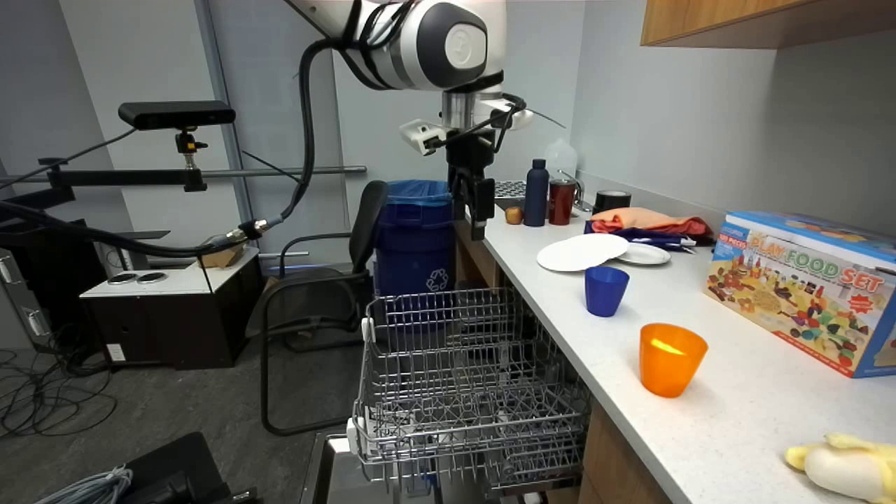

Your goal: Pick up the blue cup from the counter and put it in the dishwasher machine

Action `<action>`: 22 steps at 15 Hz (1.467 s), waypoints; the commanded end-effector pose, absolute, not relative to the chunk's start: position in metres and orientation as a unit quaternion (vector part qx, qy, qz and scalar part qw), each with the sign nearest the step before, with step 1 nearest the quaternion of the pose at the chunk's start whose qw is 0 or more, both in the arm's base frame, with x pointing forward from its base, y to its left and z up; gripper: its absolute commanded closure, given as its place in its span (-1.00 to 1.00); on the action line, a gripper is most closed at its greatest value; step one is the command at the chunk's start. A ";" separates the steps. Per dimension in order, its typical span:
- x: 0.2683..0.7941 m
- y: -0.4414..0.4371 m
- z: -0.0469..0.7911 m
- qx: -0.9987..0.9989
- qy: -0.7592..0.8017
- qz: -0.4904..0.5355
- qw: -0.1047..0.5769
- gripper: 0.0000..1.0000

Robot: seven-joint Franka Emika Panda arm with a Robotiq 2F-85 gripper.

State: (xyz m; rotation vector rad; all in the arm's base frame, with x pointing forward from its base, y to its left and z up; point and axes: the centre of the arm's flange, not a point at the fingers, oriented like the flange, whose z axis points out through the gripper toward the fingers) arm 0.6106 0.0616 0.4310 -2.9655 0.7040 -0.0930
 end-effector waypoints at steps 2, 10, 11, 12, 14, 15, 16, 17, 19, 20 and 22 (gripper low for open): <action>0.646 0.036 0.424 -0.952 0.296 -0.054 0.046 -1.00; 0.715 -0.034 0.408 -0.901 0.422 -0.098 0.037 -1.00; 0.722 -0.040 0.406 -0.896 0.431 -0.100 0.036 -1.00; 0.731 -0.046 0.402 -0.891 0.441 -0.100 0.034 -1.00; 0.746 -0.056 0.395 -0.881 0.460 -0.101 0.035 -1.00; 0.752 -0.061 0.391 -0.877 0.468 -0.104 0.031 -1.00; 0.758 -0.065 0.386 -0.873 0.475 -0.104 0.032 -1.00; 0.763 -0.070 0.382 -0.870 0.481 -0.104 0.032 -1.00; 0.771 -0.079 0.370 -0.864 0.492 -0.108 0.031 -1.00; 0.775 -0.082 0.365 -0.862 0.494 -0.113 0.030 -1.00; 0.781 -0.090 0.358 -0.855 0.505 -0.114 0.024 -1.00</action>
